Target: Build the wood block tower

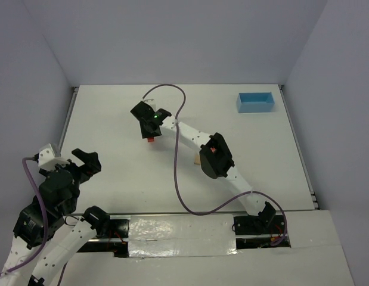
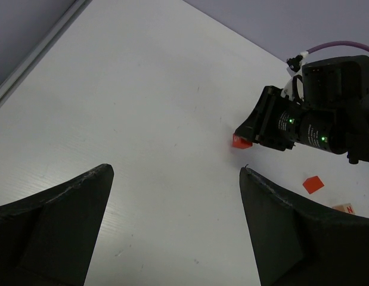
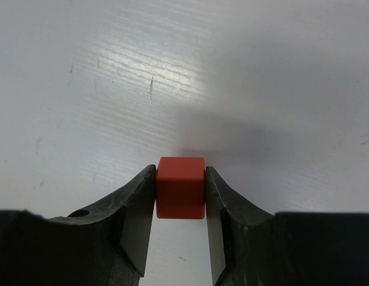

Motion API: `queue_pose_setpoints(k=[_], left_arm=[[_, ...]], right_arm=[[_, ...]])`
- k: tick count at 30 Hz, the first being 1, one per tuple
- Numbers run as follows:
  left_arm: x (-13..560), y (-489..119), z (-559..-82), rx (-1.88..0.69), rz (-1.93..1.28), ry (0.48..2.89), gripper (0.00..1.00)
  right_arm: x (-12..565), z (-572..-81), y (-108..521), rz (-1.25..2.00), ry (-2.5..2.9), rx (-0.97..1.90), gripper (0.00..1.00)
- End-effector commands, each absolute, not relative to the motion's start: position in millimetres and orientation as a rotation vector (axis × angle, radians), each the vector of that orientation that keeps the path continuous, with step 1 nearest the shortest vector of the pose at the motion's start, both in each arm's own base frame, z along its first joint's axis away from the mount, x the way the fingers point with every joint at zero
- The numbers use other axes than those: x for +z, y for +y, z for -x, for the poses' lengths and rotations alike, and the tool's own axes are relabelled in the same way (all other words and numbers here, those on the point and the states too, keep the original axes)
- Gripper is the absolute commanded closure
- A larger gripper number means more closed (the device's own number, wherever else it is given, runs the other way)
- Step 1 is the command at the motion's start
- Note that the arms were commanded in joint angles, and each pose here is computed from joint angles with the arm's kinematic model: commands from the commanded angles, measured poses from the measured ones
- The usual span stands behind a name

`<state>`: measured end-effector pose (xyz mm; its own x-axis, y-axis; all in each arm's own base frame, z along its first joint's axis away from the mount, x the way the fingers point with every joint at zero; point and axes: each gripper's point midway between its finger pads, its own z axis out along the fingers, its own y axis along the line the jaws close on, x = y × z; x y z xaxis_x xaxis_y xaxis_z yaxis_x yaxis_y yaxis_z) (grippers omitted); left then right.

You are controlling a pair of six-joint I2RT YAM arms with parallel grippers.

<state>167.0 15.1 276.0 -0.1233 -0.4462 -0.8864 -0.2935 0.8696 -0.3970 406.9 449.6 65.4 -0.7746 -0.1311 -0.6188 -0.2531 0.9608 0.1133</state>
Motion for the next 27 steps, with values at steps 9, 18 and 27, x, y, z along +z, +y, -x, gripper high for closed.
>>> queue_pose_setpoints(k=[9, 18, 27], left_arm=[[287.0, 14.6, -168.7, -0.168, 0.58, 1.686, 0.0], [285.6, 10.9, -171.2, -0.17, 0.562, 1.7, 0.01], [282.1, 1.4, -177.4, -0.176, 0.513, 1.733, 0.0]], right_arm=[[92.8, -405.2, 453.3, 0.32, 2.422, 0.292, 0.31], [197.4, -388.1, 371.6, 0.224, 2.256, 0.387, 0.3], [149.0, -337.4, 220.3, -0.365, 2.334, -0.041, 0.1]])
